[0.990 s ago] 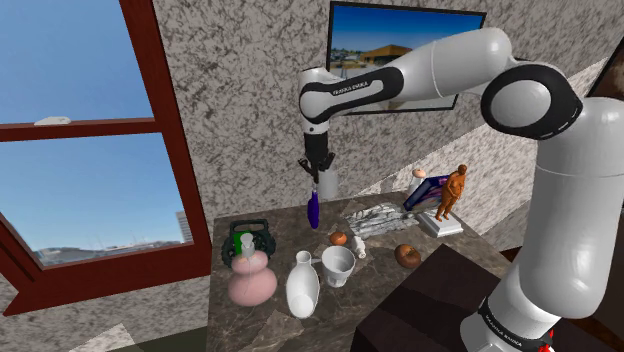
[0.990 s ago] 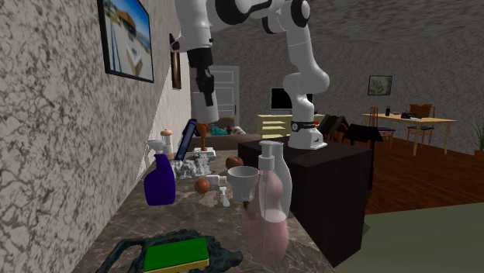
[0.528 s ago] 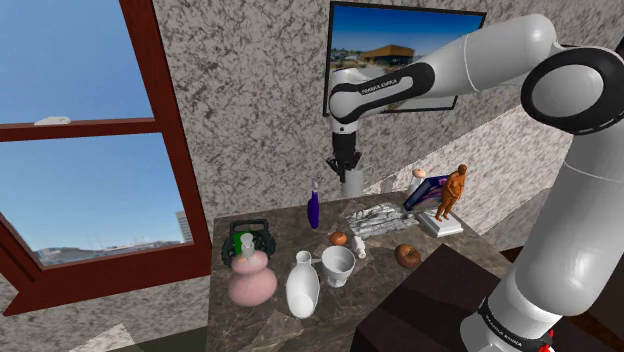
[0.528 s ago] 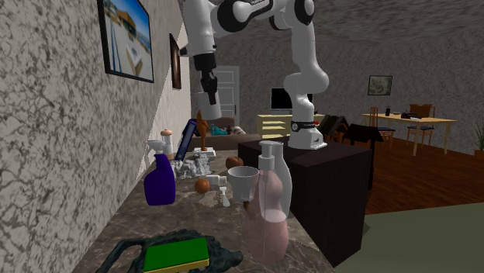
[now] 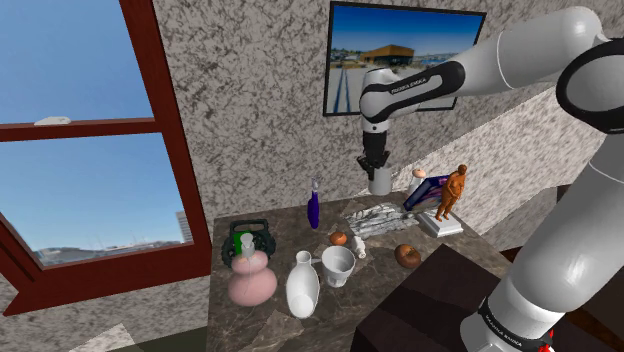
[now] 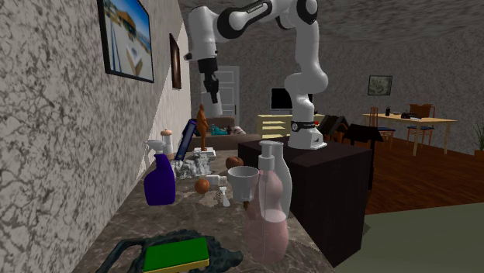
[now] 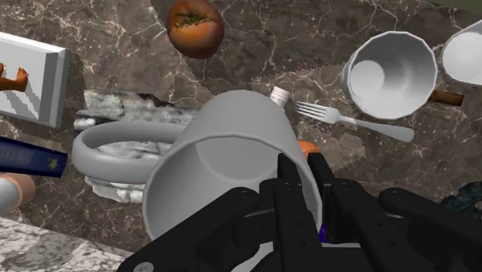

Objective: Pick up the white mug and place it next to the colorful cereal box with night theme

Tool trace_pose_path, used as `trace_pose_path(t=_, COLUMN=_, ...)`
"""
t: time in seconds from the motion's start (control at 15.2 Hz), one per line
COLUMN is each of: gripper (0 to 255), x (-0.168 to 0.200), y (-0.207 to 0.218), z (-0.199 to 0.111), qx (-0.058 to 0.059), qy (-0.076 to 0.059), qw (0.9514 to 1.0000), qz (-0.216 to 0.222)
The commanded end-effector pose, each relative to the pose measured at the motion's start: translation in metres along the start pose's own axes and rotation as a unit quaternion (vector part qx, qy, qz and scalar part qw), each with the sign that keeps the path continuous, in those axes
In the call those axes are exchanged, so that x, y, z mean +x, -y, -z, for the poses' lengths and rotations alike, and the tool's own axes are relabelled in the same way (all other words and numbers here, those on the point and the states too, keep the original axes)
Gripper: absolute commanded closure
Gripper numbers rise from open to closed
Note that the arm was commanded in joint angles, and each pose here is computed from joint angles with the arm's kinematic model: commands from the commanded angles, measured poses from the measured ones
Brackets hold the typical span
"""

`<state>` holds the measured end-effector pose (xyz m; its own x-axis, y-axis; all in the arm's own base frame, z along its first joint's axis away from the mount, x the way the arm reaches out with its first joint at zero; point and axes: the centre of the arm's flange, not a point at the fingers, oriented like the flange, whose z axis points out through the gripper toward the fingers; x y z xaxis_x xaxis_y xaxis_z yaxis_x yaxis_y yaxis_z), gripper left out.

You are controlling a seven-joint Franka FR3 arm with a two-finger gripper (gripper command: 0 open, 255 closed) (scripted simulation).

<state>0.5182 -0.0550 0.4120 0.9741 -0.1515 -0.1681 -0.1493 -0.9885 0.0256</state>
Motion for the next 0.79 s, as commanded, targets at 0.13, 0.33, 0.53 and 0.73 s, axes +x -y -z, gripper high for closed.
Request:
trace_pose_path(t=0.13, gripper=255, x=-0.022, y=-0.051, z=-0.007, qx=0.000, qy=0.000, qw=1.0000, qz=0.001)
trace_pose_path(t=0.33, gripper=255, x=-0.037, y=-0.087, z=-0.010, qx=0.000, qy=0.000, qw=1.0000, qz=0.001)
trace_pose_path(t=0.53, gripper=255, x=-0.052, y=-0.124, z=-0.014, qx=0.000, qy=0.000, qw=1.0000, qz=0.001)
trace_pose_path(t=0.73, gripper=255, x=-0.067, y=-0.160, z=-0.017, qx=0.000, qy=0.000, qw=1.0000, qz=0.001)
